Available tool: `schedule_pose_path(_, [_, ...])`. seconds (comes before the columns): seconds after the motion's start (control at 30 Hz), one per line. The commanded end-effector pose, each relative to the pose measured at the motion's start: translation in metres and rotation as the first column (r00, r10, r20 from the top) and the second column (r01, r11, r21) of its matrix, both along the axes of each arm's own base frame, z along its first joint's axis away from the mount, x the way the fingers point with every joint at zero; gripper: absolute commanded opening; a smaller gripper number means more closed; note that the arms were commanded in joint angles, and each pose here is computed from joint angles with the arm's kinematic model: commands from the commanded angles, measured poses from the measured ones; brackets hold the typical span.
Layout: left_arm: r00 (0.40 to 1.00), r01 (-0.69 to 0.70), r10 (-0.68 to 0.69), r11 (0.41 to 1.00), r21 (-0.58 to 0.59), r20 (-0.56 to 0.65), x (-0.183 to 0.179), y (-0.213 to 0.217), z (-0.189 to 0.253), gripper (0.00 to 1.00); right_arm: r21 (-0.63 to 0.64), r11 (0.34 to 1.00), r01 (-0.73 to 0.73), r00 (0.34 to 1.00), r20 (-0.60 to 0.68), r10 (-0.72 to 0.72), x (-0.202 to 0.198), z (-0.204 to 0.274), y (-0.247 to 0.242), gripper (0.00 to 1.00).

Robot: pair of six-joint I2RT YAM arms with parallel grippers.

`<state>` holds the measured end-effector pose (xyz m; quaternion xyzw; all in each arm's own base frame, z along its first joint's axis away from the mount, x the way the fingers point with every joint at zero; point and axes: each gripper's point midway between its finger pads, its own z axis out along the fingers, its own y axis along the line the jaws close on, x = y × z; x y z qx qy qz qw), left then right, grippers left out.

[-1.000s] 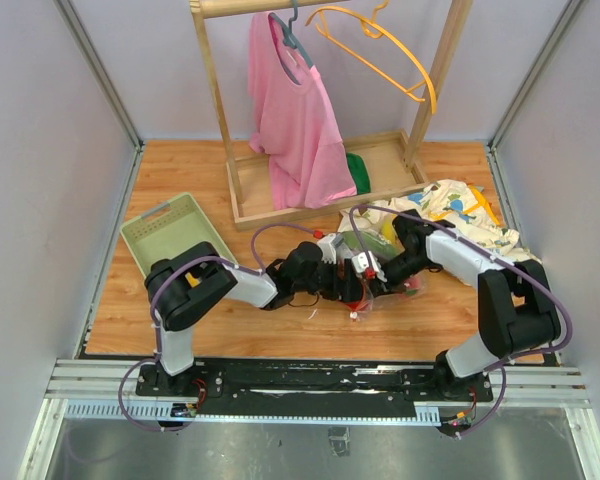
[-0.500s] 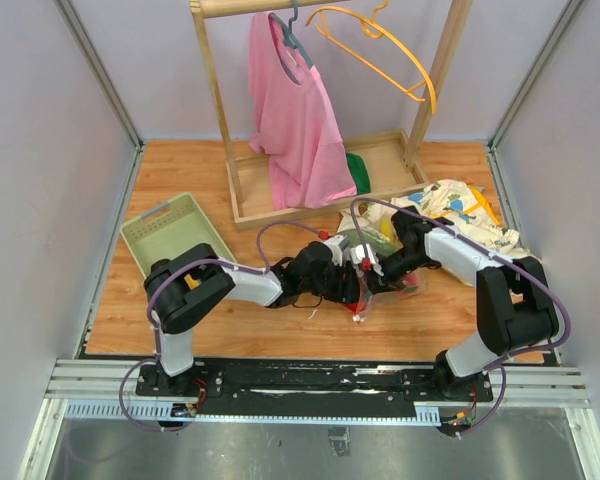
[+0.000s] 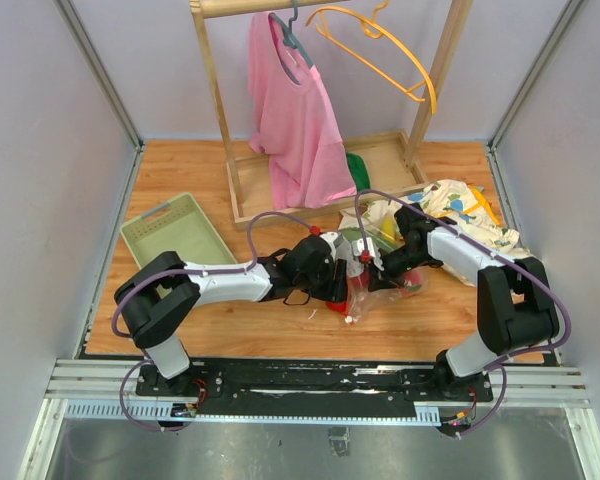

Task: Open the zip-top bag and remove the fake food
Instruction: Pick up the fake fruit from the zipper food storage bag, then place the fake fruit in the bin.

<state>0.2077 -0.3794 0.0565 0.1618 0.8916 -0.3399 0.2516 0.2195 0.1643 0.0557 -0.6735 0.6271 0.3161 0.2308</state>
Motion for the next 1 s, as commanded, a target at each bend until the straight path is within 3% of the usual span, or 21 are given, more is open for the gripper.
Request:
schedule_pose_path(0.0, [0.999, 0.008, -0.003, 0.996, 0.093, -0.055, -0.008, 0.016, 0.004, 0.14, -0.058, 0.997, 0.05, 0.998, -0.043, -0.052, 0.0, -0.012, -0.011, 0.02])
schedule_pose_path(0.2, [0.99, 0.013, 0.008, 0.989, 0.147, -0.14, -0.021, 0.036, 0.008, 0.14, -0.048, 0.997, 0.055, 0.997, -0.043, -0.057, 0.001, -0.009, -0.011, 0.02])
schedule_pose_path(0.53, [0.99, 0.006, 0.015, 0.989, 0.145, -0.141, -0.025, 0.069, 0.049, 0.14, -0.022, 0.998, 0.057, 0.997, -0.043, -0.058, 0.0, -0.002, -0.009, 0.03])
schedule_pose_path(0.77, [0.986, -0.158, 0.154, 0.986, -0.058, -0.069, -0.009, 0.097, 0.114, 0.13, 0.077, 0.996, 0.042, 0.995, -0.091, -0.034, -0.008, 0.027, 0.002, 0.06])
schedule_pose_path(0.97, [0.921, -0.387, 0.389, 0.918, -0.088, 0.009, 0.024, 0.173, 0.142, 0.13, 0.107, 0.993, 0.048, 0.991, -0.128, -0.034, -0.015, 0.06, 0.005, 0.08])
